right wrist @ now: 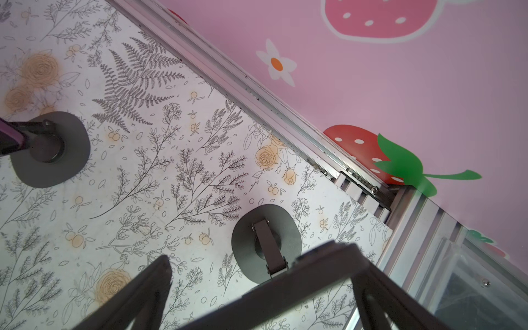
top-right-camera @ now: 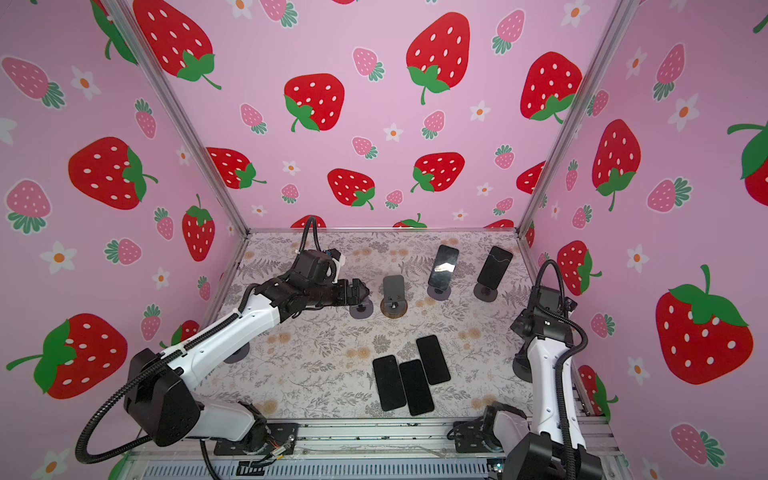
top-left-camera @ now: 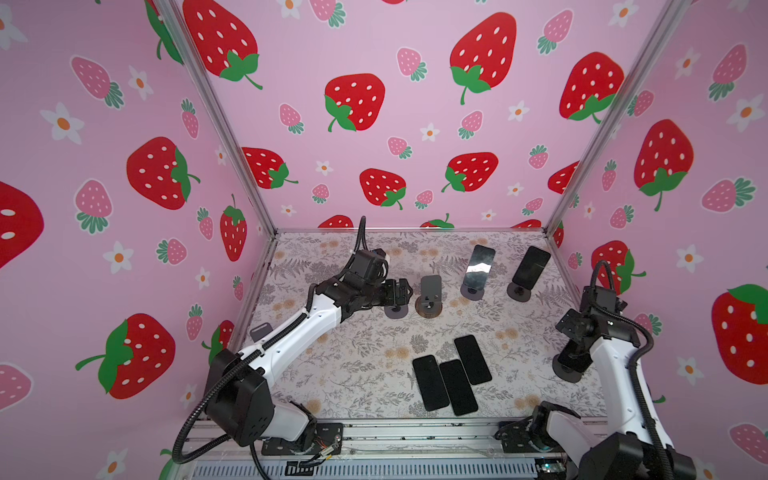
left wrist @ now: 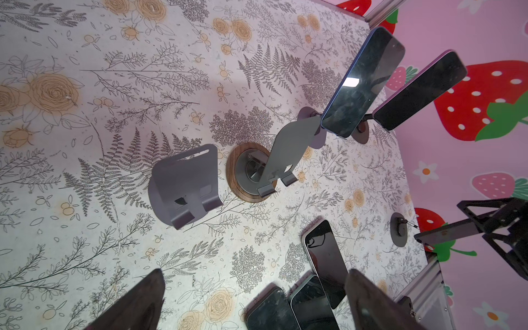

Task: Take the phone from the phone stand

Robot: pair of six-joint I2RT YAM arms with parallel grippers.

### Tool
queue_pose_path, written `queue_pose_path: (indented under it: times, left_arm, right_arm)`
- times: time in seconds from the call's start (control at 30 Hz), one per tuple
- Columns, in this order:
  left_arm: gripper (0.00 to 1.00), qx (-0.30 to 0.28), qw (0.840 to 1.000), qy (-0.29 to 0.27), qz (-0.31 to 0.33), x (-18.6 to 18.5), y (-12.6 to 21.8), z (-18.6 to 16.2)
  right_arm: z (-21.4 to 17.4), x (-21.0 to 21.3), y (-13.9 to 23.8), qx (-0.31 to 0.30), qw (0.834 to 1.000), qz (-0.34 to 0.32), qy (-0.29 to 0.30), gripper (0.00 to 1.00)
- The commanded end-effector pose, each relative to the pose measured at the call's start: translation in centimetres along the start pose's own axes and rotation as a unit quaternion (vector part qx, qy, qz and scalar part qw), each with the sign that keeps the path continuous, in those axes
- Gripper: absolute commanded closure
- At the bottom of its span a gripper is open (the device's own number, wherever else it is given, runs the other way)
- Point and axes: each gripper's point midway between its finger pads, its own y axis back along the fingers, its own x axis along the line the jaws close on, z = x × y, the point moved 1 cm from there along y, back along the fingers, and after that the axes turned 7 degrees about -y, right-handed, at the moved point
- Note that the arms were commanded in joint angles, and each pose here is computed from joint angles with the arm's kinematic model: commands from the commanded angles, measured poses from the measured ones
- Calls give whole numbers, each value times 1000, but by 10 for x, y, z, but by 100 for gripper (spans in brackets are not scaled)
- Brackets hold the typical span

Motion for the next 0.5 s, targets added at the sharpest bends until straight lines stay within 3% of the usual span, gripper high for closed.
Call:
queue_pose_path:
  times: [0.0, 0.27, 0.4, 0.47]
  left_arm:
    - [0, -11, 1000, -3, -12, -11, 11, 12]
    - [0, -6, 1000, -10, -22, -17, 15, 15]
    - [0, -5, 999, -9, -31, -23, 18, 19]
    - [0, -6, 999, -4, -42, -29, 21, 24]
  right_arm:
    - [8, 1, 11, -11, 1000, 11, -1, 0]
    - [13, -11, 20, -14, 1000, -18, -13, 0]
    - [12, 10, 24, 2, 999, 46, 17, 0]
    - [12, 8, 25, 25, 999, 26, 28, 0]
